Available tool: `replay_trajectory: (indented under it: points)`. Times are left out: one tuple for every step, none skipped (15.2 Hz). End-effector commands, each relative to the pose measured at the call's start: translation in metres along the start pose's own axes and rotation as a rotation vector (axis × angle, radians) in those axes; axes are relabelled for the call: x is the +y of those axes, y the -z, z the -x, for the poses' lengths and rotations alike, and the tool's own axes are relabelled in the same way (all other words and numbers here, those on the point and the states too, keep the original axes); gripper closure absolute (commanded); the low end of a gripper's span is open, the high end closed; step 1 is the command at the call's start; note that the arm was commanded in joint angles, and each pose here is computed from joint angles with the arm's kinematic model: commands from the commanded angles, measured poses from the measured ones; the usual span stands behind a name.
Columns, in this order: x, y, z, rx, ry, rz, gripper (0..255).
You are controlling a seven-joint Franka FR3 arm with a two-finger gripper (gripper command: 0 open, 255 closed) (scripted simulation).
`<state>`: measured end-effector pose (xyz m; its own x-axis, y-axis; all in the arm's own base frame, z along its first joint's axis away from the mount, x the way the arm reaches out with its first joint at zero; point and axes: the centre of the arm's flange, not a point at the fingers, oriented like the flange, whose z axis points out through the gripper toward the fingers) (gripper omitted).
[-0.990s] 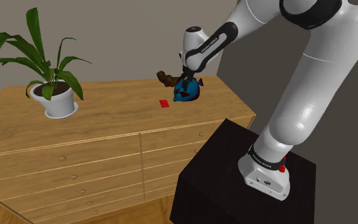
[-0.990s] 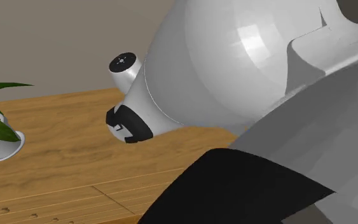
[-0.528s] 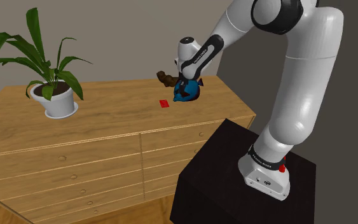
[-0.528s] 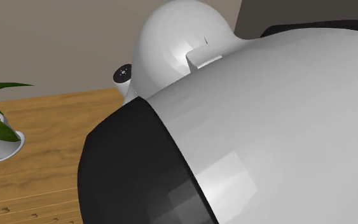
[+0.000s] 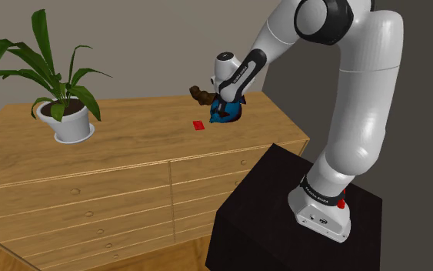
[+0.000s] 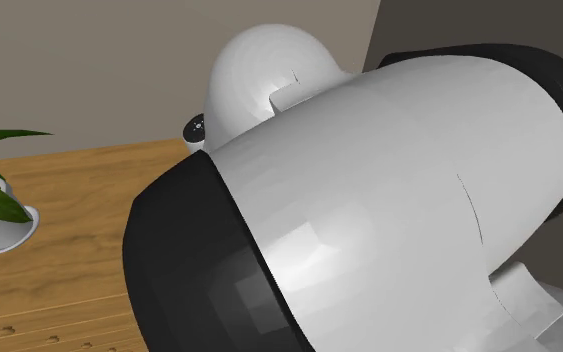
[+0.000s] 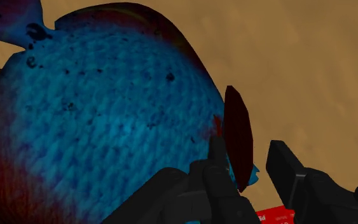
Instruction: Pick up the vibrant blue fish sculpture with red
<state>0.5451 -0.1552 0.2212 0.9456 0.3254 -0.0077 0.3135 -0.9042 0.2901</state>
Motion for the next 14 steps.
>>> replay_trajectory:
  points:
    - [0.0, -0.001, 0.0, 0.0, 0.0, 0.0, 255]
    - [0.0, -0.001, 0.0, 0.0, 0.0, 0.0, 255]
    - [0.0, -0.001, 0.0, 0.0, 0.0, 0.0, 255]
    - [0.0, -0.001, 0.0, 0.0, 0.0, 0.0, 255]
    - [0.0, -0.001, 0.0, 0.0, 0.0, 0.0, 255]
    - [0.0, -0.001, 0.0, 0.0, 0.0, 0.0, 255]
    - [0.0, -0.001, 0.0, 0.0, 0.0, 0.0, 255]
    - [0.0, -0.001, 0.0, 0.0, 0.0, 0.0, 255]
    - [0.001, 0.004, 0.0, 0.0, 0.0, 0.0, 255]
    - [0.003, 0.009, 0.0, 0.0, 0.0, 0.0, 255]
    - [0.004, 0.015, 0.0, 0.0, 0.0, 0.0, 255]
    - [0.006, 0.02, 0.0, 0.0, 0.0, 0.0, 255]
    - [0.007, 0.025, 0.0, 0.0, 0.0, 0.0, 255]
    - [0.009, 0.03, 0.0, 0.0, 0.0, 0.0, 255]
